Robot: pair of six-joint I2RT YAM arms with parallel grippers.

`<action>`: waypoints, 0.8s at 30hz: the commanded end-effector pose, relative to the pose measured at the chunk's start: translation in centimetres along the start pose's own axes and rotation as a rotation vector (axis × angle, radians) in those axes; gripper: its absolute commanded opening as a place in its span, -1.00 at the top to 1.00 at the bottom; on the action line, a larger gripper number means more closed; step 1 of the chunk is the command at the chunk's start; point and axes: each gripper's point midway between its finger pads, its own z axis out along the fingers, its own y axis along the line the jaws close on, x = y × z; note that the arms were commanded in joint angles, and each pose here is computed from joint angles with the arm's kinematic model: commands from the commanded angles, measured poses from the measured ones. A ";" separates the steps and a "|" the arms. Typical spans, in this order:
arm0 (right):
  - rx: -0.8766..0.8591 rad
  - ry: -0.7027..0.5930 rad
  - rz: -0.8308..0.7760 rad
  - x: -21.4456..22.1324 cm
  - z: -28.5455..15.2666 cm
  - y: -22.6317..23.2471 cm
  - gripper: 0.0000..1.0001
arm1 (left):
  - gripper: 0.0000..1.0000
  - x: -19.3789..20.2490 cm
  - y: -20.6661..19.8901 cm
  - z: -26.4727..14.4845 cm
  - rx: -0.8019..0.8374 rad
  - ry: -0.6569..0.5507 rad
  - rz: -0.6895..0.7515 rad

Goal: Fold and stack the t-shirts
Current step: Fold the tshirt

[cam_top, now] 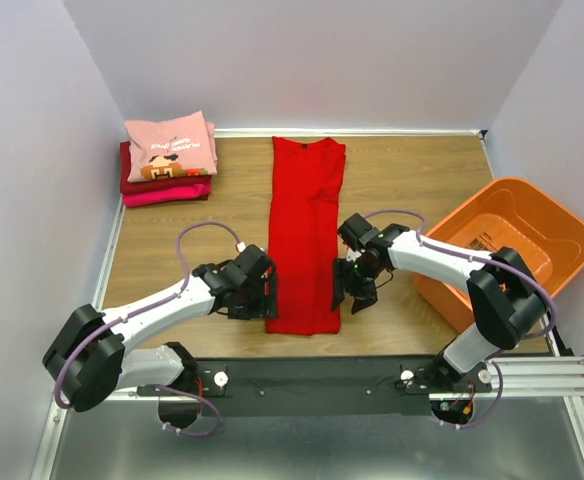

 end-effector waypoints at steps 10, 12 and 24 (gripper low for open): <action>0.017 0.098 0.018 3.4 2.1 0.8 -0.17 | -0.33 2.8 0.1 0.9 0.062 0.100 -0.012; 0.025 0.114 0.019 4.0 2.4 0.6 -0.15 | -0.27 2.9 0.2 0.9 0.060 0.100 -0.015; 0.037 0.154 0.010 4.8 4.1 0.1 0.00 | -0.02 3.2 0.1 1.4 0.070 0.116 -0.015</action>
